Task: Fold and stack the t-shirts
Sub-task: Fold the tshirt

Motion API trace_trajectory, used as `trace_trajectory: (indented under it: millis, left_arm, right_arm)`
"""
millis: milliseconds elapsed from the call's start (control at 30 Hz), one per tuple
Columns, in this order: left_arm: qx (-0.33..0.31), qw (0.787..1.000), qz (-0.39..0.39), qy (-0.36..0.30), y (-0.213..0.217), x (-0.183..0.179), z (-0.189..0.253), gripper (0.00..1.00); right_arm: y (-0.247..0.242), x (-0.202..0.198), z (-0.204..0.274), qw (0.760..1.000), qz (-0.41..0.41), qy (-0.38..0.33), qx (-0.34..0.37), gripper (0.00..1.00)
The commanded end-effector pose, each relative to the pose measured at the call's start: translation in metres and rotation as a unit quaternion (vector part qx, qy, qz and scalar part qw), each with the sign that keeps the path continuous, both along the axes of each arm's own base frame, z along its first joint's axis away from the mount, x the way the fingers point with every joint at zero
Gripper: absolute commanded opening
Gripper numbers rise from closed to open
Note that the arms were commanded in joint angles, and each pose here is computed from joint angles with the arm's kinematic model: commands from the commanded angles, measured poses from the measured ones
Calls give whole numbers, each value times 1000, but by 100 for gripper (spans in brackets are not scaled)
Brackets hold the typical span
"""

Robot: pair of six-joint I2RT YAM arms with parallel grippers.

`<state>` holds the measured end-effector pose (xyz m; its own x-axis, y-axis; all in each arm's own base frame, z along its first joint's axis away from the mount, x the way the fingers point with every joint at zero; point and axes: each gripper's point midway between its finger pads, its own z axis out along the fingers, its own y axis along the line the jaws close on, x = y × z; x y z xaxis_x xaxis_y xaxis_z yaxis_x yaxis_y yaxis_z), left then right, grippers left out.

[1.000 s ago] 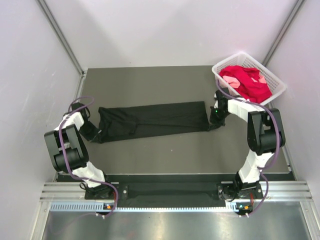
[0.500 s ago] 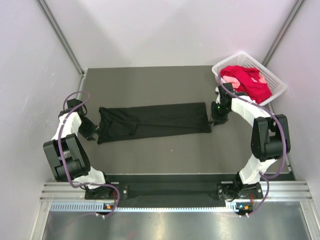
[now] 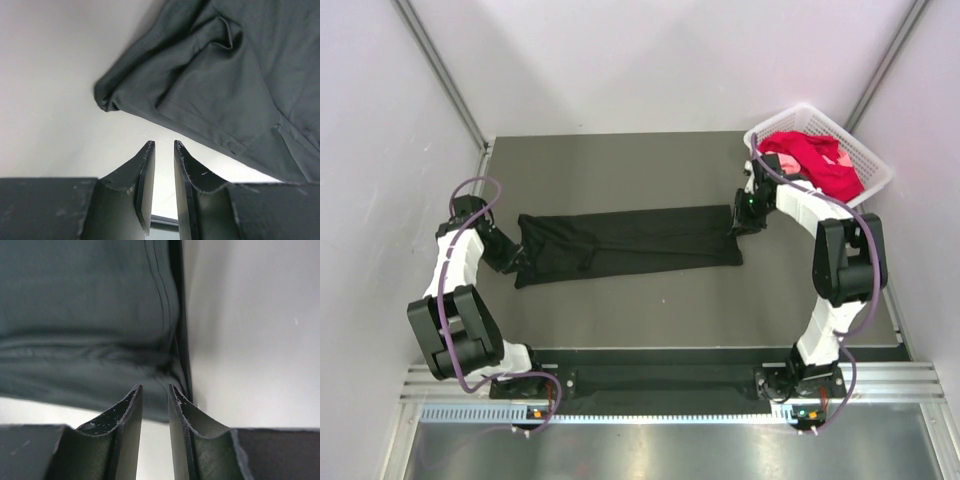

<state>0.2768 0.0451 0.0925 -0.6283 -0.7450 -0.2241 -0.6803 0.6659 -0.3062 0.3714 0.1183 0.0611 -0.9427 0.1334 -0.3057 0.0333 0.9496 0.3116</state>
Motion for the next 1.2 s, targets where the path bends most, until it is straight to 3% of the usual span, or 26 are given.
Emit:
trace_trajectory:
  millis: [0, 133, 367, 433, 533, 633, 867, 1167]
  left_arm:
    - [-14, 999, -18, -22, -9, 1, 9, 26]
    - [-20, 999, -33, -31, -15, 3, 12, 26]
    - [-24, 996, -84, -20, -34, 4, 10, 28]
    - [-17, 995, -100, -11, -43, 4, 8, 29]
    - [-11, 992, -125, -2, -62, 3, 3, 33]
    - [-16, 990, -142, 7, -75, 3, -4, 35]
    - [-48, 982, -184, 15, -101, 13, -17, 37]
    - [-39, 971, -236, 8, -149, 31, -20, 39]
  right_arm:
    - [17, 28, 6, 999, 4, -29, 25, 28]
    - [23, 41, 1, 999, -6, -27, 38, 27]
    - [3, 44, -21, 999, -37, -6, -22, 16]
    - [4, 43, -26, 999, -29, 0, -24, 18]
    - [4, 45, -12, 999, -16, -13, -36, 34]
    - [-1, 43, 15, 998, -10, -39, -58, 41]
    - [-1, 17, 70, 995, 3, -88, -55, 43]
    - [10, -16, 58, 997, 21, -66, -37, 43]
